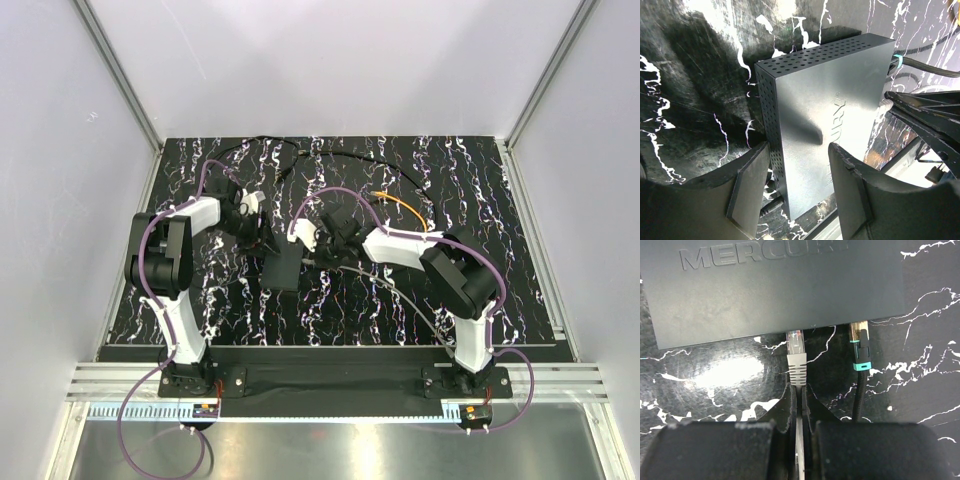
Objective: Insert the plug into the switch port
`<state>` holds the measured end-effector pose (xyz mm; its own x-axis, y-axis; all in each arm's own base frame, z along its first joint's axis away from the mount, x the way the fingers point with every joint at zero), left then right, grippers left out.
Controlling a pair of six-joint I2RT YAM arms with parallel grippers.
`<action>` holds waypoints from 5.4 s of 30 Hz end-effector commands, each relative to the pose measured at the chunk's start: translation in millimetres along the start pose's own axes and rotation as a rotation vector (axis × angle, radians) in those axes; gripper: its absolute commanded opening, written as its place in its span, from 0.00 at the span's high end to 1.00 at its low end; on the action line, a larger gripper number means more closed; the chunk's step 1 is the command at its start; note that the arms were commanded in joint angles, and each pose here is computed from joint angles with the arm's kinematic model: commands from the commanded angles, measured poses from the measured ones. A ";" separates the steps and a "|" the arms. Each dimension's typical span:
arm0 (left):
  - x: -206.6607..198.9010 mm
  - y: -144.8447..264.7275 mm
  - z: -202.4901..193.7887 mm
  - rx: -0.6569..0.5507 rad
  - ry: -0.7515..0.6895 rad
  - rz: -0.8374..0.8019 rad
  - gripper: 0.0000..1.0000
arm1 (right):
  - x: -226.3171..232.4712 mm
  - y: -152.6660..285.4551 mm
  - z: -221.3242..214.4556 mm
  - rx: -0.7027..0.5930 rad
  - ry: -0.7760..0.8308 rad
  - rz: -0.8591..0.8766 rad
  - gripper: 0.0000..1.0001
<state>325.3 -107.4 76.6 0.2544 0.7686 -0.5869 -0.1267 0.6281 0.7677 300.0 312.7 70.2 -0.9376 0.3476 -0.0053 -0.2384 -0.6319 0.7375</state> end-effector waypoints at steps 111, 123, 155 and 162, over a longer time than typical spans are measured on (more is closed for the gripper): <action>-54.7 130.0 39.8 -0.493 -0.375 -0.054 0.35 | -252.3 97.9 -44.5 0.116 -0.367 -0.499 0.43; -52.2 127.2 40.1 -0.488 -0.364 -0.059 0.35 | -259.5 65.9 -58.3 0.144 -0.297 -0.348 0.50; -220.4 186.8 47.2 -0.614 -0.235 -0.637 0.37 | -97.7 301.2 92.7 -0.404 0.815 -1.076 1.00; -249.0 152.5 20.9 -0.490 -0.229 -0.798 0.36 | -47.7 287.3 91.5 -0.529 1.007 -1.136 1.00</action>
<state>277.7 -192.9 320.1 0.5424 0.2105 -0.8133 -0.2963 0.9538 0.0492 317.8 178.9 270.6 -0.2604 0.2368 -0.9360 -0.7840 -0.6177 0.0618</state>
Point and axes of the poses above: each gripper's point midway between its finger pads, its own y axis back along the fingers, its own x axis along the line the jaws close on, z = x × y, the point moved 6 cm from there along y, back along the fingers, and after that the axes turned 9 degrees about -y, right-handed, at the moved point
